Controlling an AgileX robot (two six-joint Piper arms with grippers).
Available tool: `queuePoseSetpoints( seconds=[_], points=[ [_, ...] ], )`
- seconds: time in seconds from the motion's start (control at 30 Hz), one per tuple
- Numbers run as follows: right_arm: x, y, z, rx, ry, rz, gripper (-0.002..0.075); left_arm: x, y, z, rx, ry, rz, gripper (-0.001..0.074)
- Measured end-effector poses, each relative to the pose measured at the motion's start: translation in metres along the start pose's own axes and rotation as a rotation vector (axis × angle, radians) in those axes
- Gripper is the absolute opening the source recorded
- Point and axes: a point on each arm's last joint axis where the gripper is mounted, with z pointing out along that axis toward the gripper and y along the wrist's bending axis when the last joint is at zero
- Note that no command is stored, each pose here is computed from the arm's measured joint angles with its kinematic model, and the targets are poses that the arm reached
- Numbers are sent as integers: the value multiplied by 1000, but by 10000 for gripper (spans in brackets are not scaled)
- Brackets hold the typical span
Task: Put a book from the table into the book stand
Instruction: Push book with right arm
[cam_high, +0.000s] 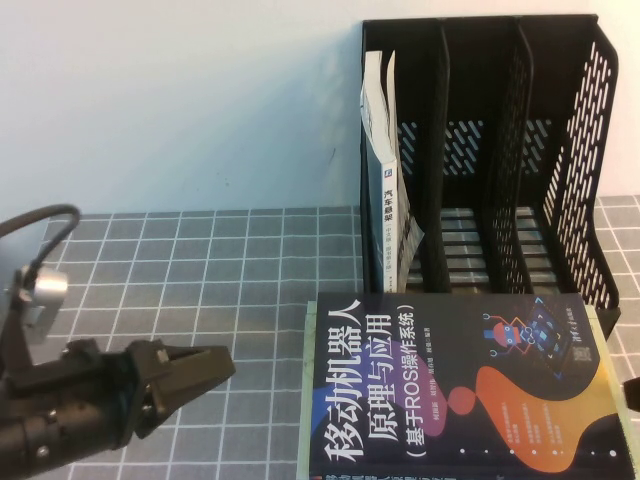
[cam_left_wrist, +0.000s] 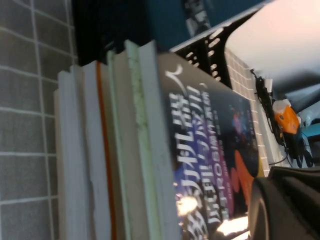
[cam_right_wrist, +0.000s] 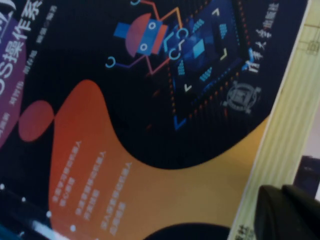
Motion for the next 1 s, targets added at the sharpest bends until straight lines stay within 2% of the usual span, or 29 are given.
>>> queuePoseSetpoints(
  seconds=[0.07,0.13,0.33,0.43,0.6,0.8,1.0],
  points=[
    [-1,-3,9,-15,10,9,-3,-1,6,7,-5,22,-27,43],
    [-2,-6,16,-34,21,22,-3,-1,11,13,6,58,-49,110],
    [-7,-6,26,-86,-8,30,-3,0,27,34,60,159,-146,479],
    [-10,-4,30,-123,-37,39,-3,-1,43,46,23,185,-173,570],
    [-10,1,42,-161,-16,35,-3,2,72,67,-17,262,-201,603],
    [-14,12,59,-195,9,46,-3,2,82,88,132,384,-258,608],
    [-16,13,63,-202,10,59,-3,-2,92,99,137,395,-289,573]
  ],
)
